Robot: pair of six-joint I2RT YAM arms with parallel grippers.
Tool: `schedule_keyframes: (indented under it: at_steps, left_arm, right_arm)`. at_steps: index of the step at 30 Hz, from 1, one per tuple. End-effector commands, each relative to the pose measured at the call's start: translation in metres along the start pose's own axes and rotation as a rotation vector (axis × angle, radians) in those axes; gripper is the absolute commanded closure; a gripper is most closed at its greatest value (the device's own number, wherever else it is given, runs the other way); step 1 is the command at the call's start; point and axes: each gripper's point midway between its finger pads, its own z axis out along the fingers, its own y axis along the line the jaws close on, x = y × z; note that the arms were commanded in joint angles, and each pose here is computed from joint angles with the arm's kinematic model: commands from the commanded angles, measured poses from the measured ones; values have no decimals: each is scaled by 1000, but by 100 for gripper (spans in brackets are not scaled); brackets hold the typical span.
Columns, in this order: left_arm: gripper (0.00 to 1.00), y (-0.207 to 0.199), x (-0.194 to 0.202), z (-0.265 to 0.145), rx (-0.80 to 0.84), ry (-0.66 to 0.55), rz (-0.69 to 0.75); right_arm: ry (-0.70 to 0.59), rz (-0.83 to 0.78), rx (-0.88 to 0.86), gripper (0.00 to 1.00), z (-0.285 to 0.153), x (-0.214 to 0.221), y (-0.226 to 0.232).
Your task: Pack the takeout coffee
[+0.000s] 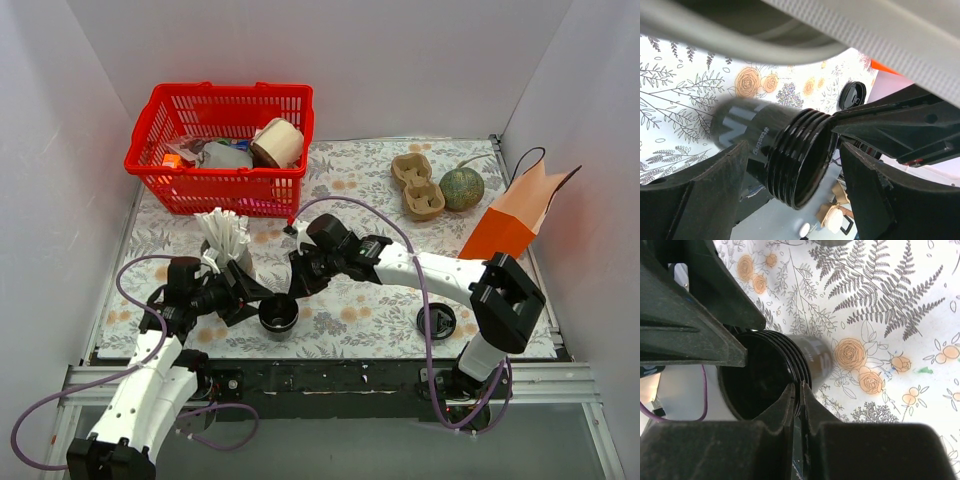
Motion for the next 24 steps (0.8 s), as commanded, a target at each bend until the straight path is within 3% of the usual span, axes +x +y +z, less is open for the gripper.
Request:
schedule_keyframes:
  at_steps: [1,2,9,16,24]
  left_arm:
    - [27,-2,-2,-2,1,-24,12]
    - [26,0,-1,-2,-8,-23,10]
    - [20,-6,-5,-12,-22,-53,42]
    - [2,-16,-1,-18,15,-40,70]
    - [2,-32,1,-27,78,-51,113]
  right_arm:
    - [-10,-20,42,95,2,-6,2]
    - [-22,-23,48,99,1,-8,1]
    - [-100,-64,46,99,-19,-21,12]
    - [-161,-106,163,99,-39,-30,-2]
    - [-117,-110,104,99,-32,-23,6]
